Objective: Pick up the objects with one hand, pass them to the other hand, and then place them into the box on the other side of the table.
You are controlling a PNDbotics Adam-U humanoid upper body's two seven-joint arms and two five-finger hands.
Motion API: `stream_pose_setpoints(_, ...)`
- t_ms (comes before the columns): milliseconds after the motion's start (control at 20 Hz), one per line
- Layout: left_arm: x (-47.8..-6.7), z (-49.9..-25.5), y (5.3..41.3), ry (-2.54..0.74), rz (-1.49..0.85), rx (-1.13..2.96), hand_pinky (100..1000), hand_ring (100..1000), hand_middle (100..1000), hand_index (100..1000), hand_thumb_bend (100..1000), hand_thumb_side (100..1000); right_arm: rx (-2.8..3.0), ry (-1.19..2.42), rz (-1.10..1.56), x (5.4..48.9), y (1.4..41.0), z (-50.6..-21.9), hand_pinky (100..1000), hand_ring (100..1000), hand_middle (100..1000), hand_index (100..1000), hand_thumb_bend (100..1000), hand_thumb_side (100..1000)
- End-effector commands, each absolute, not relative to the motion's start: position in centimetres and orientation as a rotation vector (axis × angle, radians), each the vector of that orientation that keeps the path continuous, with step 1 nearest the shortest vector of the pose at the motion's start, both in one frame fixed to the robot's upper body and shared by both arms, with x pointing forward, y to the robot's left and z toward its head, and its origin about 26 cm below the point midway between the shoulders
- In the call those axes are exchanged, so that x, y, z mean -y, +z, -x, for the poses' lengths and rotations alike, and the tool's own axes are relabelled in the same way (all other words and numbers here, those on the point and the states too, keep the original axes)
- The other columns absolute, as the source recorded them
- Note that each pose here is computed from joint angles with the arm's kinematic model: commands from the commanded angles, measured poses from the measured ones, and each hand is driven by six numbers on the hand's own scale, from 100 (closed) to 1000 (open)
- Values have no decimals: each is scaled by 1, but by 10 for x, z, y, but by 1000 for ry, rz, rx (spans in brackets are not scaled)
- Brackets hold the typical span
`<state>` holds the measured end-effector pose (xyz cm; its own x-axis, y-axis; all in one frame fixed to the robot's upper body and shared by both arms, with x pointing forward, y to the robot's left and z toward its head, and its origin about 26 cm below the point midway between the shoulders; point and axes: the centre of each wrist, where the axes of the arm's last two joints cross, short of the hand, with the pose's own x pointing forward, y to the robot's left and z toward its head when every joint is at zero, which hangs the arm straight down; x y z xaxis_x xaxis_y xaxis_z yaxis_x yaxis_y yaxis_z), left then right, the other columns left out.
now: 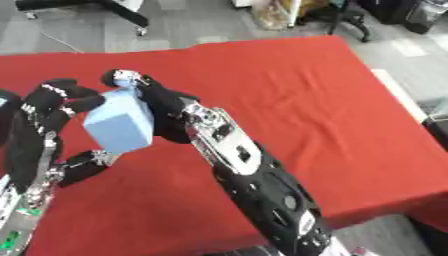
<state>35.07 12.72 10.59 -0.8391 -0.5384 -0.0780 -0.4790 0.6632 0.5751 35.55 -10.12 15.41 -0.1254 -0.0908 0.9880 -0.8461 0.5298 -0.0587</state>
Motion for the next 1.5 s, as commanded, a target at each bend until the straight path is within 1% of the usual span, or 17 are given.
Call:
stream_pose_setpoints(50, -123, -352, 116, -920, -862, 2801, 718, 604, 589, 699, 544, 182, 1623, 821, -837, 97, 164, -353, 1000, 532, 653, 714, 127, 1000)
stream_pose_setpoints(150, -123, -352, 116, -921, -866, 2800, 719, 604, 589, 701, 541, 183, 1629, 822, -838, 97, 164, -353, 1000, 559, 697, 738, 198, 1000)
stream_pose_setpoints(300, -124, -352, 116, -916, -874, 2797, 720, 605, 591, 704, 533, 186, 1636, 820, -850, 97, 164, -353, 1000, 589, 739, 769, 274, 1000)
stream_pose_setpoints(350, -124, -352, 116, -914, -878, 2796, 720, 605, 591, 704, 533, 186, 1639, 817, -857, 97, 164, -353, 1000, 592, 743, 774, 280, 1000)
stream_pose_setpoints(400, -125, -353, 116, -910, -883, 2795, 720, 606, 593, 706, 527, 187, 1641, 813, -863, 97, 165, -353, 1000, 603, 755, 791, 310, 1000)
stream_pose_setpoints(450, -125, -353, 116, -905, -887, 2795, 720, 606, 593, 707, 527, 186, 1644, 808, -866, 97, 165, -353, 1000, 604, 756, 793, 314, 1000)
stream_pose_setpoints(500, -125, -353, 117, -899, -893, 2794, 721, 606, 593, 707, 522, 187, 1648, 799, -865, 98, 165, -353, 1000, 617, 770, 804, 342, 1000)
stream_pose_setpoints(600, -126, -354, 117, -883, -905, 2792, 721, 606, 594, 709, 518, 185, 1659, 775, -855, 99, 166, -354, 1000, 628, 782, 814, 367, 1000)
stream_pose_setpoints(700, -127, -354, 118, -870, -919, 2789, 722, 607, 597, 712, 516, 186, 1673, 745, -837, 100, 168, -354, 1000, 632, 786, 817, 370, 1000)
stream_pose_setpoints(800, -128, -355, 118, -856, -936, 2784, 723, 609, 599, 714, 516, 189, 1702, 700, -805, 103, 171, -354, 1000, 629, 785, 818, 345, 1000)
stream_pose_setpoints(950, -130, -356, 117, -838, -962, 2771, 723, 610, 600, 716, 513, 196, 1771, 626, -738, 107, 179, -354, 1000, 625, 782, 819, 333, 1000)
stream_pose_setpoints(1200, -134, -358, 120, -796, -1007, 2755, 720, 606, 593, 710, 486, 155, 1855, 514, -660, 112, 192, -351, 1000, 619, 775, 818, 330, 1000)
stream_pose_setpoints(1300, -135, -359, 121, -783, -1021, 2749, 719, 605, 588, 706, 449, 141, 1870, 492, -651, 113, 195, -351, 1000, 618, 774, 818, 326, 1000)
stream_pose_setpoints(1350, -136, -360, 121, -775, -1028, 2746, 718, 603, 585, 704, 415, 128, 1874, 483, -650, 114, 196, -350, 1000, 618, 772, 817, 325, 1000)
stream_pose_setpoints(1500, -138, -360, 122, -751, -1041, 2738, 714, 598, 576, 696, 268, 100, 1883, 466, -652, 116, 200, -349, 1000, 617, 771, 818, 323, 1000)
